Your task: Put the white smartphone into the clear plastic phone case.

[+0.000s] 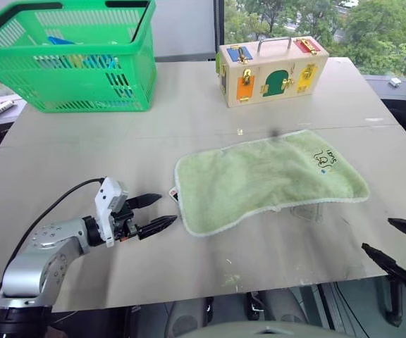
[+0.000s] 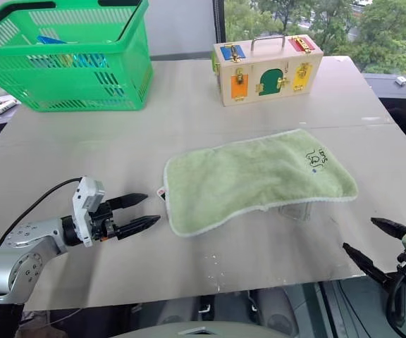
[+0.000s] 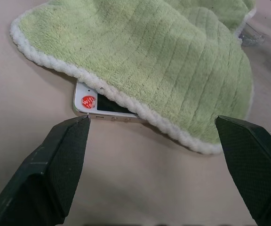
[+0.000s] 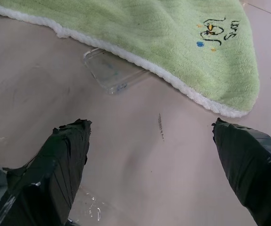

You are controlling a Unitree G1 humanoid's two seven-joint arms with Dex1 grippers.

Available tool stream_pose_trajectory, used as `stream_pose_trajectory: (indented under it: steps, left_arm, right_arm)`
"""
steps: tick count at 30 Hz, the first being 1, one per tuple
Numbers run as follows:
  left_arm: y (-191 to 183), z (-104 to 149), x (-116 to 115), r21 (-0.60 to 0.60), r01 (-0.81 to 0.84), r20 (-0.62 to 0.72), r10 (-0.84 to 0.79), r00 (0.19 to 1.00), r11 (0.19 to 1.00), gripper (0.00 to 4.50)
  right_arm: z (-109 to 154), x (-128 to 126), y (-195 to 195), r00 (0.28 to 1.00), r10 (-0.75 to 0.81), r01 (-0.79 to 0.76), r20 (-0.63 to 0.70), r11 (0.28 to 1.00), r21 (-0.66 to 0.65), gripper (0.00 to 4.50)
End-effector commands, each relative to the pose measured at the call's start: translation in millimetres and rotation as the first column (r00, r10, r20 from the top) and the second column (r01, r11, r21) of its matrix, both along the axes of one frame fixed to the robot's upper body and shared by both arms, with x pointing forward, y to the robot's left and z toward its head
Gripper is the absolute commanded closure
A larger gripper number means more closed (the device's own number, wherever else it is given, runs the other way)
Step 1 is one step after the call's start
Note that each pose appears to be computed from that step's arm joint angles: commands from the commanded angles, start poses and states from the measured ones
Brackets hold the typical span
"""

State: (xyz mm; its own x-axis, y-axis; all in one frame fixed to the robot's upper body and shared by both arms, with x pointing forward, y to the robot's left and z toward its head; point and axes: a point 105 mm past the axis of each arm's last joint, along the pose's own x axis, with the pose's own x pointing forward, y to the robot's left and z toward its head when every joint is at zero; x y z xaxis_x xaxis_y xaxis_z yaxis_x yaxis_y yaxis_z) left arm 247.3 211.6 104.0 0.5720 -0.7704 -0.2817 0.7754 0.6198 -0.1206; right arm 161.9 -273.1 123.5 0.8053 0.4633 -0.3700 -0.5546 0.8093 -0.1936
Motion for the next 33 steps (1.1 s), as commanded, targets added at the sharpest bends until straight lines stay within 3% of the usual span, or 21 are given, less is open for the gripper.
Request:
stream_pose_trajectory:
  steps: [1,3,8,18,21,26,27,29,33]
  left_arm:
    - [-18,18,8,0.075,0.079,0.099,-0.087,0.991,0.994,0.08]
    - [-51,29,13,0.150,0.191,0.158,-0.214,0.964,0.970,0.08]
    - [-89,36,18,0.124,0.337,0.136,-0.353,0.926,0.933,0.08]
    - [-127,-10,47,0.380,0.378,0.080,-0.437,0.896,0.844,0.08]
    - [-131,-16,49,0.356,0.389,0.086,-0.444,0.892,0.850,0.82]
    - [-129,-19,54,0.327,0.376,0.117,-0.432,0.894,0.867,3.03]
    - [-128,-18,55,0.311,0.373,0.126,-0.427,0.896,0.874,3.65]
    - [-122,-2,59,0.197,0.334,0.180,-0.369,0.912,0.922,4.42]
    - [-95,35,75,-0.019,0.171,0.242,-0.162,0.957,0.985,4.42]
  right_arm:
    - [16,-3,17,0.995,0.050,-0.052,0.084,0.999,0.015,0.00]
    - [32,-9,46,0.979,0.135,-0.145,0.150,0.988,0.054,0.00]
    - [45,-19,75,0.963,0.217,-0.233,0.161,0.969,0.084,0.00]
    - [53,-22,98,0.953,0.238,-0.251,0.190,0.967,0.051,0.00]
    - [53,-21,98,0.954,0.223,-0.236,0.200,0.970,0.048,0.00]
    - [51,-18,99,0.955,0.216,-0.230,0.204,0.972,0.046,0.00]
    - [50,-18,100,0.955,0.217,-0.231,0.204,0.972,0.047,0.00]
    - [48,-16,102,0.952,0.228,-0.243,0.203,0.968,0.053,0.00]
    - [45,-11,105,0.946,0.253,-0.271,0.203,0.960,0.067,0.00]
